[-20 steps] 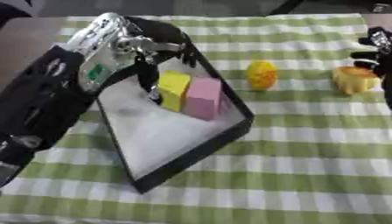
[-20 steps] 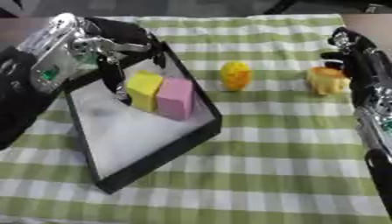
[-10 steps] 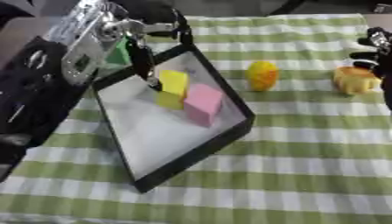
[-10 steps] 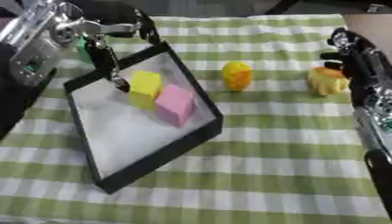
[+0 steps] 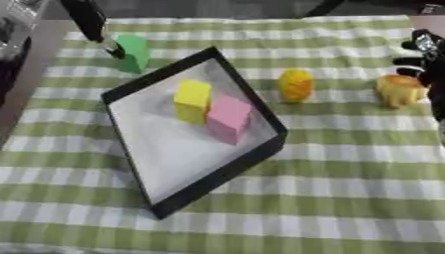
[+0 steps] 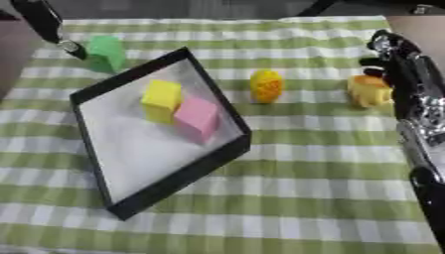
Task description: Pick up objects on the table and place them in the box.
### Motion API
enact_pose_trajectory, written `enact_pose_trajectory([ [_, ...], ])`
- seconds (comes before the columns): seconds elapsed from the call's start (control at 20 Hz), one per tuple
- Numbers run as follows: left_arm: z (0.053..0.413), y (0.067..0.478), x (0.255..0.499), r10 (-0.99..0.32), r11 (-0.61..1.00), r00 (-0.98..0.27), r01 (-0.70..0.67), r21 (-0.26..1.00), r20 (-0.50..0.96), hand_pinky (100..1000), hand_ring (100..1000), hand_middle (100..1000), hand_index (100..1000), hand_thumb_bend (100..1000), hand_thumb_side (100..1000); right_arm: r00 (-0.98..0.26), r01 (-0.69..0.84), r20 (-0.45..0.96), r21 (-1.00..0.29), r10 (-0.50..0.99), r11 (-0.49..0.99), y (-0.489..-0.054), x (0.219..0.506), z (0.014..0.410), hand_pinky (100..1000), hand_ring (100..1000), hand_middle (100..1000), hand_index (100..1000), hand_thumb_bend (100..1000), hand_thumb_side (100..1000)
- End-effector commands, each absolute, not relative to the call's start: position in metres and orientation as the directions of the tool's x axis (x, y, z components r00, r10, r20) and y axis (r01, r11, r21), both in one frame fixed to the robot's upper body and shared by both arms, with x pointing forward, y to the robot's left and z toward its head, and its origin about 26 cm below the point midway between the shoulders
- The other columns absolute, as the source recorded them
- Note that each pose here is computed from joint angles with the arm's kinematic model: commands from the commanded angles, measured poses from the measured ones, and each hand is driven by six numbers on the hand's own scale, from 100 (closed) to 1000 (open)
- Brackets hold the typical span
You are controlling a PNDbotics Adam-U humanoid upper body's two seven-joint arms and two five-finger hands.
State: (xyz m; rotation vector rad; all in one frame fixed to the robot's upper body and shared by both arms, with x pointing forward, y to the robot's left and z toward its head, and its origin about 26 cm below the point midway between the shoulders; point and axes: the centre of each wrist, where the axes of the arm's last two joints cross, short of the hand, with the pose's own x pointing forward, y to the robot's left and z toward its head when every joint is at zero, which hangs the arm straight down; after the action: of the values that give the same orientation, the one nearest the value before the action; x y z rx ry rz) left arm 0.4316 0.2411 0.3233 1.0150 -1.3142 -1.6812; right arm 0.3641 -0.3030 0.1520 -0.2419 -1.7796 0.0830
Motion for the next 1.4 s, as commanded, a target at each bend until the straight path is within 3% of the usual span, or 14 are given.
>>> enact_pose_trajectory([
  [0.05,0.338,0.262,0.437,-0.939,-0.16,-0.319,0.081,0.984,-0.126,802,815,782,835,785,128,-0.239,0.131,0.944,-0.202,0.229,0.971,-0.309,0.363,0.167,778,715,776,868,100,684],
  [0.85,0.319,0.289,0.47,-0.978,-0.028,-0.208,0.173,0.985,0.008,803,818,796,858,783,150,-0.28,0.119,0.93,-0.214,0.24,0.969,-0.305,0.366,0.182,779,715,773,868,100,685],
  [1.4,0.316,0.304,0.477,-0.99,0.004,-0.134,0.261,0.965,0.04,811,827,806,864,813,100,-0.295,0.117,0.923,-0.223,0.248,0.968,-0.305,0.367,0.188,779,716,773,868,100,693],
])
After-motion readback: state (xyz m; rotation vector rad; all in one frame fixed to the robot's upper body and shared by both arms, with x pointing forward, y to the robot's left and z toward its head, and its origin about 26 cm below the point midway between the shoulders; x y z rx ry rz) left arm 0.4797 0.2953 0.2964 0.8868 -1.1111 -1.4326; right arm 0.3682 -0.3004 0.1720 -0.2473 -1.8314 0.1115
